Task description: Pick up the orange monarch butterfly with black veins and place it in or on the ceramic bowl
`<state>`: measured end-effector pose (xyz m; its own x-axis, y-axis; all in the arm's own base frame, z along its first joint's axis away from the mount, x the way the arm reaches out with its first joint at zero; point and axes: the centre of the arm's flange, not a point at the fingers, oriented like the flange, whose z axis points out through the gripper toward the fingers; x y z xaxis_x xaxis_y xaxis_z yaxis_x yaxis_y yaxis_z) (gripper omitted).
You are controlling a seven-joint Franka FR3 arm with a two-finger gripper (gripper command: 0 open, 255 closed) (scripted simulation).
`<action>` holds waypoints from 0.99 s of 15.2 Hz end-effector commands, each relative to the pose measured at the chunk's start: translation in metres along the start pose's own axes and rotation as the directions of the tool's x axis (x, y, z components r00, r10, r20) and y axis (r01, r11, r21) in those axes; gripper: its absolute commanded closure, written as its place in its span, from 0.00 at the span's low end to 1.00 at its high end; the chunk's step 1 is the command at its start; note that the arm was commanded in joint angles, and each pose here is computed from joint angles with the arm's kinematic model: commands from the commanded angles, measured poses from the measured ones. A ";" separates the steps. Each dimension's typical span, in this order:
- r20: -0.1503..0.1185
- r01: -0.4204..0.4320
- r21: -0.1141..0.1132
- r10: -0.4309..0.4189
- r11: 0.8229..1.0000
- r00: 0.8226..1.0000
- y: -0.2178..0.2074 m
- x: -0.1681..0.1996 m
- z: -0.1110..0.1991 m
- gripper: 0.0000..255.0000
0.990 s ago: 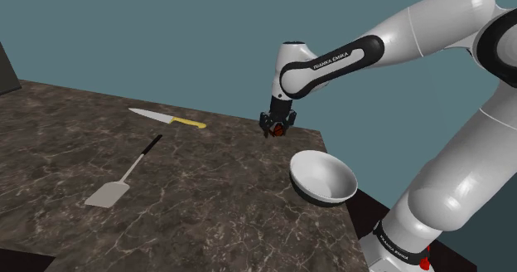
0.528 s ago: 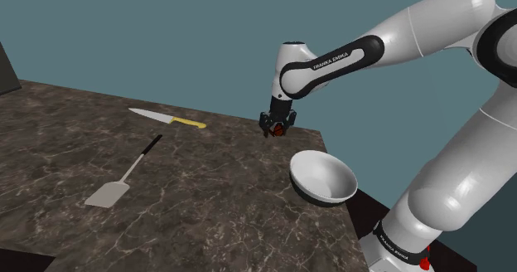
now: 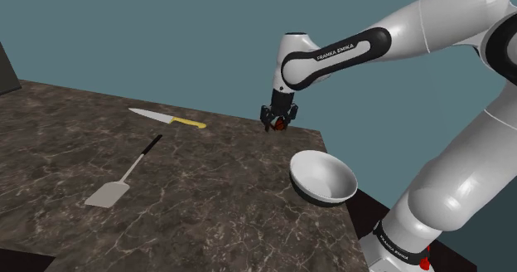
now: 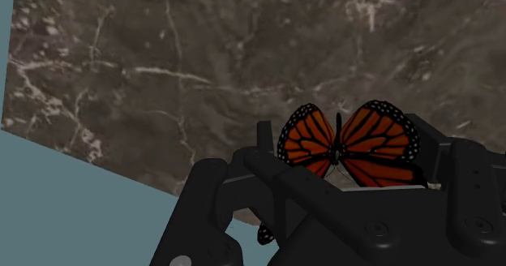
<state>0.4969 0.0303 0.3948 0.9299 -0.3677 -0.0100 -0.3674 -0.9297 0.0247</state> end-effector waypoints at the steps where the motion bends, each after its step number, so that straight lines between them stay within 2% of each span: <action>1: 0.000 0.000 0.000 0.000 1.000 1.000 0.001 -0.001 -0.010 1.00; 15: 0.000 0.000 0.000 0.000 1.000 1.000 0.003 -0.001 -0.084 1.00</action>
<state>0.4953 0.0299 0.4737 0.9300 -0.3675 -0.0101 -0.3672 -0.9298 0.0247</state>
